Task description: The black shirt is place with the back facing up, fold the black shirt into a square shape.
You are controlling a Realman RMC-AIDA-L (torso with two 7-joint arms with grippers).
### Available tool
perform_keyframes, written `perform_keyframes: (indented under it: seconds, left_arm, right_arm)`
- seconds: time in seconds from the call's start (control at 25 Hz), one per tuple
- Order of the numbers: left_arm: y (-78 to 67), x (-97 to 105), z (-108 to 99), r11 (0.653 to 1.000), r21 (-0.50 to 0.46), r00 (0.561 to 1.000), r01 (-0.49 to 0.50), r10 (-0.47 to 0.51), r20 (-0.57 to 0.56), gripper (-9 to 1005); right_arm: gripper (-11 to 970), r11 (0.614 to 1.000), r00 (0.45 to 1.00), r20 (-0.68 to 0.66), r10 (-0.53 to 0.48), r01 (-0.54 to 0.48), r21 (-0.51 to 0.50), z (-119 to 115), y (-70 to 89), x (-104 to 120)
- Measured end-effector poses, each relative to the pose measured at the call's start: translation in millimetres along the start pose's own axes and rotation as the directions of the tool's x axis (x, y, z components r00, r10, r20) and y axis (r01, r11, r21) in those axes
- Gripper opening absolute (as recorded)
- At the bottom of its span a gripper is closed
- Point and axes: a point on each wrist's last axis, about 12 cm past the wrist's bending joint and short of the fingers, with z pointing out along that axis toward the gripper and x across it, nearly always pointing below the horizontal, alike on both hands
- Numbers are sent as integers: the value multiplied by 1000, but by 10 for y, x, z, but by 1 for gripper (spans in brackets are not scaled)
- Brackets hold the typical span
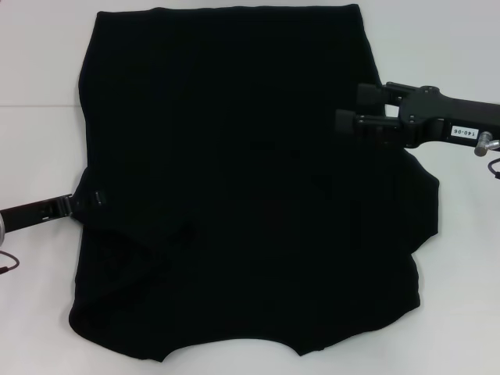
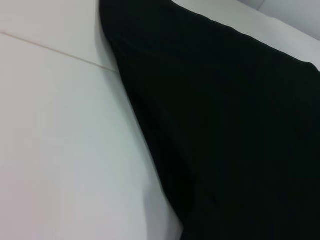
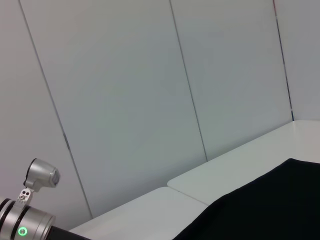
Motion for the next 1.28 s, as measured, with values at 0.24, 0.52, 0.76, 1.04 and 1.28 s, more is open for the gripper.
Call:
perform_keyframes:
  seconds: [0.24,0.52,0.76,1.04,1.28]
  left_arm:
    - [-19,-17,12,1000,4,1000,-9,9,-1,875]
    - [17,-34,-13,1000,-14,1000,-17,17,3,873]
    - [6,-18,3,1000,-13,1000,-28,28,-14,873]
    - [-17,-11,9,999,3,999,-38,38,-24,873]
    - [-34,-24,20,999,8,999,-46,47,-24,872]
  right_arm:
    - [800,1000,1000,-1,1,-1,2,-6,-2,3]
    - [798,1000,1000,0,2,-2,4,-6,-2,10]
    - [796,1000,1000,0,3,-3,3,-2,2,13]
    - [794,1000,1000,0,3,-3,2,-8,2,14]
    - [793,1000,1000,1,3,-3,1,-7,3,12]
